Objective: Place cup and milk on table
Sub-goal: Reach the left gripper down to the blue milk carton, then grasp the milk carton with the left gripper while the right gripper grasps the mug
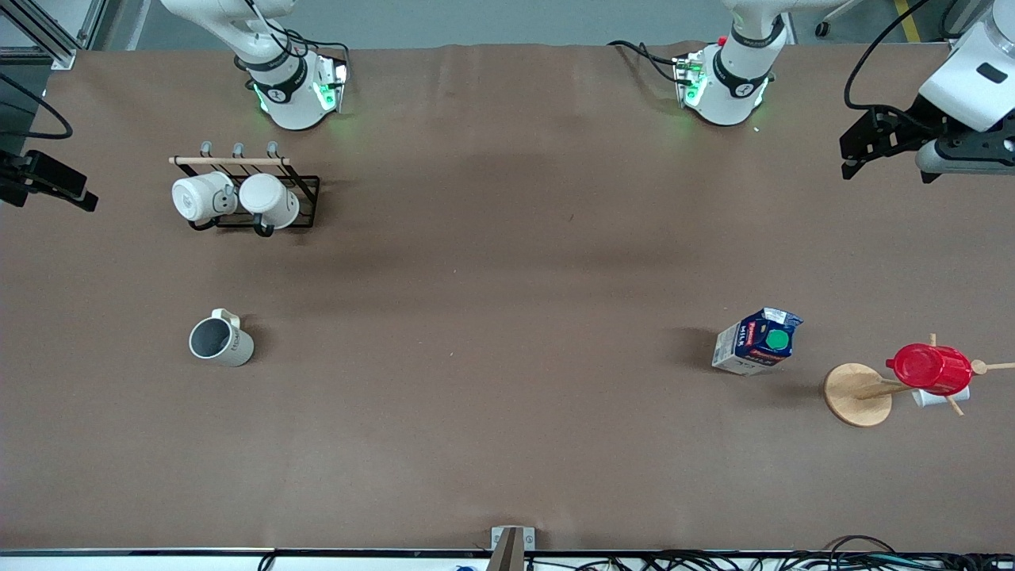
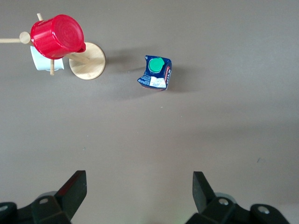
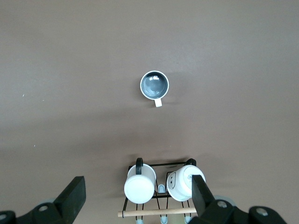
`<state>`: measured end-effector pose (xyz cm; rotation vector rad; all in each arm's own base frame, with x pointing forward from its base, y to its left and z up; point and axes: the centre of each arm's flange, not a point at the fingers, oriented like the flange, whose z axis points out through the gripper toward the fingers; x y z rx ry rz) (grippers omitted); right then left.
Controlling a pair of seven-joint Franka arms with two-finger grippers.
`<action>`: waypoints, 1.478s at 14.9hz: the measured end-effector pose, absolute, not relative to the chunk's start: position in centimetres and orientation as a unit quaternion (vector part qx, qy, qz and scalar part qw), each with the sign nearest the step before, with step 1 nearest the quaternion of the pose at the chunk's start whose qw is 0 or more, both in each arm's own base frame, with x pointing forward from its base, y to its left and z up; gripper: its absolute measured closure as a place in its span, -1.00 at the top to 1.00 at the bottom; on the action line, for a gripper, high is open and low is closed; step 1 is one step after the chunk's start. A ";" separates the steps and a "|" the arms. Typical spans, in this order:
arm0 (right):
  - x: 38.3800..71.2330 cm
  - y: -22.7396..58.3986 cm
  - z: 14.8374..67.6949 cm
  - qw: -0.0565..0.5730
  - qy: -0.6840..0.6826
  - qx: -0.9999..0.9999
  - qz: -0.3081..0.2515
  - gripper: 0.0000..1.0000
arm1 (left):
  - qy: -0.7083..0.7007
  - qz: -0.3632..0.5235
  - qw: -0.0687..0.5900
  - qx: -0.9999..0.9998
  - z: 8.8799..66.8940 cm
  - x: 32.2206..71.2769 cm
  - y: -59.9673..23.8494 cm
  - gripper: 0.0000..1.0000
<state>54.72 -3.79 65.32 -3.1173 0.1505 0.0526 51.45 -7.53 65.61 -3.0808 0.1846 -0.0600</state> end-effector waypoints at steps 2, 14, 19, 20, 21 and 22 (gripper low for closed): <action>54.7 -3.8 65.3 0.010 0.048 -0.999 0.018 1.00 | 0.060 -0.019 0.026 -0.998 65.5 51.9 -7.5 1.00; 55.2 -4.2 64.8 0.010 0.046 -0.999 0.016 1.00 | 0.063 -0.014 0.000 -0.998 49.8 61.4 -7.5 1.00; 61.2 -7.5 53.9 0.006 -0.006 -1.000 0.029 1.00 | 0.078 -0.023 0.001 -0.997 42.3 63.8 -8.4 1.00; 62.6 -8.6 50.1 0.005 -0.016 -0.999 0.033 1.00 | 0.082 -0.024 0.006 -0.996 41.4 64.1 -8.4 1.00; 63.6 -9.4 46.4 0.003 -0.022 -0.999 0.033 1.00 | 0.085 -0.025 0.008 -0.996 40.6 64.4 -8.4 1.00; 64.2 -9.8 43.0 0.001 -0.028 -0.999 0.029 1.00 | 0.086 -0.024 0.007 -0.996 39.8 64.6 -8.4 1.00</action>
